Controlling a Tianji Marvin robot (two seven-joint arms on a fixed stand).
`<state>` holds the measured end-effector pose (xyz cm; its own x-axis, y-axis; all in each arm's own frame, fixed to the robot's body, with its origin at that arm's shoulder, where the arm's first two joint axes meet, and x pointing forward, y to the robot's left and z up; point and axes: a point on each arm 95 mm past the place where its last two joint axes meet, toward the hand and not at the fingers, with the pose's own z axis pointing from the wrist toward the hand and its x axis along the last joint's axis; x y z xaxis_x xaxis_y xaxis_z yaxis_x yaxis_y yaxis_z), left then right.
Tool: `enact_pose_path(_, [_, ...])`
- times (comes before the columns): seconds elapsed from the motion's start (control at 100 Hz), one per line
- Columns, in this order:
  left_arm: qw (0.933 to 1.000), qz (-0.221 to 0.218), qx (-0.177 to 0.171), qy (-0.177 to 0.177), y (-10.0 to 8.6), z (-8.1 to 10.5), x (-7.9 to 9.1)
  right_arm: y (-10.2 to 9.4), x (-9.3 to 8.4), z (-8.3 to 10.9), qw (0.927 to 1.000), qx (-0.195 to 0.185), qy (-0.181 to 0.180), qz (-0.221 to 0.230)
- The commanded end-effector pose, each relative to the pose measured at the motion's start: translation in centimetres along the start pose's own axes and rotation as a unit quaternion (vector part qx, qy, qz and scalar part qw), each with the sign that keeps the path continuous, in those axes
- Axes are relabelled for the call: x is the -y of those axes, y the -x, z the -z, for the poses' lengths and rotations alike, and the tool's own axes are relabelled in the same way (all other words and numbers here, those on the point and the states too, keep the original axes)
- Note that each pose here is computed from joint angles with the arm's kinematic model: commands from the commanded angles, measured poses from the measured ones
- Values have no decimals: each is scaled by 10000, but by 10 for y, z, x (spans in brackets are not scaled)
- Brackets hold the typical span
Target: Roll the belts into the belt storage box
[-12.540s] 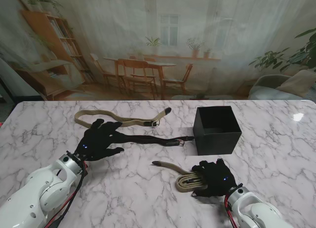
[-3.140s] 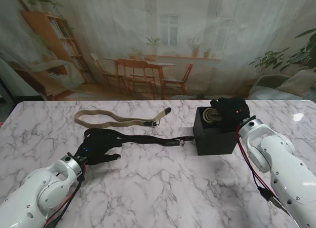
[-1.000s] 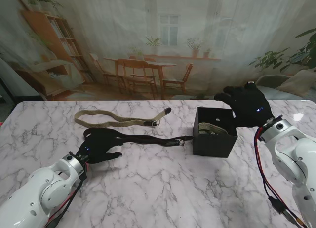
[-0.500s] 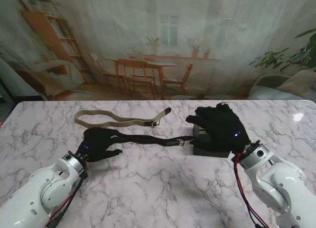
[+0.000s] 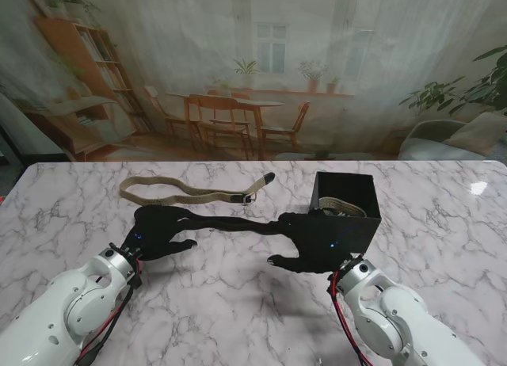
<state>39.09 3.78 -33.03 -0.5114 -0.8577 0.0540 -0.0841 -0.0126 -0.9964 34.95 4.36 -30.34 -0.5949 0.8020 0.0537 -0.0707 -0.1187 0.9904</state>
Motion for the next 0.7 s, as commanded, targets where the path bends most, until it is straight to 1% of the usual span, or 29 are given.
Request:
enact_pose_path(0.0, [9999,43,5,99,-2,-1,-4,4,12,1,9997,144,-185,16])
enact_pose_path(0.09, [9999,55,10,130,-2,-2,-6,8,25,-1,9990,301,-311,-76])
enact_pose_path(0.17, [9999,62,13,156,-2,-4,-8,13,32,-3,9981,394,-469,-112])
enact_pose_path(0.23, [9998,70,16,175,-2,-4,-9,15,36,-3,9975,461,-510,-138])
enact_pose_path(0.32, [9998,59,0,213,-2,-5,-10,18,39,-2,9970,486,-600,-93])
enact_pose_path(0.45, [9997,32,-8,256,-2,-5,-11,21,40,0,9970,498,-594,-60])
enact_pose_path(0.69, [9997,-14,21,223,1,-3,-10,26,40,2,9969,547,-572,-24])
